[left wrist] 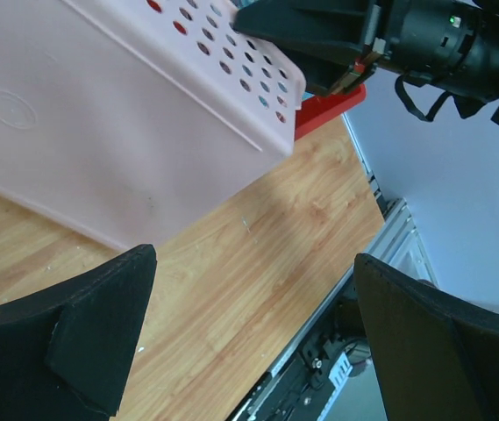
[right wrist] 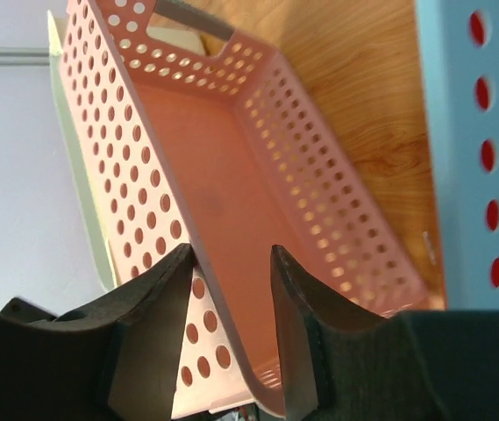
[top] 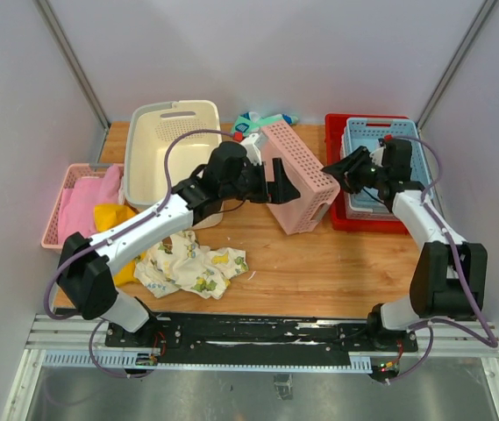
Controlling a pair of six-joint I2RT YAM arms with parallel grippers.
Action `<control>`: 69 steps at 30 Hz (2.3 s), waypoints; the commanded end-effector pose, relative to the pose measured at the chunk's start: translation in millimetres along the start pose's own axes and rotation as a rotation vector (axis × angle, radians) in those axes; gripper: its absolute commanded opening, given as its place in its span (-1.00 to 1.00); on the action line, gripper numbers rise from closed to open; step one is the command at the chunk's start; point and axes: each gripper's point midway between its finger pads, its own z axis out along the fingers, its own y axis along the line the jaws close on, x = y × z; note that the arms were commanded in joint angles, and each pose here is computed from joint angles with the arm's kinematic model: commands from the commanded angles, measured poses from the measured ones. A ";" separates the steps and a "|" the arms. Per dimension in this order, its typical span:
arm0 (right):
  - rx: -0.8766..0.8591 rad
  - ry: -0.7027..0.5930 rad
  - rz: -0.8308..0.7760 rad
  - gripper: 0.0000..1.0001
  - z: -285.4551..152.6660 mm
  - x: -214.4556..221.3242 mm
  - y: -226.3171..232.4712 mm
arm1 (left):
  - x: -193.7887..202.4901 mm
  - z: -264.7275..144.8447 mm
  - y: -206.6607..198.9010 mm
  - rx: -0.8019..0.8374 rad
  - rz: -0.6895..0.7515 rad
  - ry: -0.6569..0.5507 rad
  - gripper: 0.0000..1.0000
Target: Turn the large container upside down
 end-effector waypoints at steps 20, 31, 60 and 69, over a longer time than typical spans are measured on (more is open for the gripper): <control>0.237 0.031 -0.361 -0.05 -24.6 -17.6 -4.7 | -2.2 -7.3 -1.1 0.005 0.129 -0.007 0.98; 0.549 -0.208 -0.622 0.18 -115.7 -45.5 -18.5 | 85.0 34.1 18.1 -0.156 0.348 0.134 0.98; 0.662 -0.069 -0.733 0.17 -40.3 -75.5 -46.1 | -7.4 121.1 139.8 -0.395 0.149 0.102 0.98; 0.701 -0.036 -0.710 -0.97 -31.9 -82.6 -49.2 | 9.8 44.1 59.6 -0.263 0.205 0.109 0.98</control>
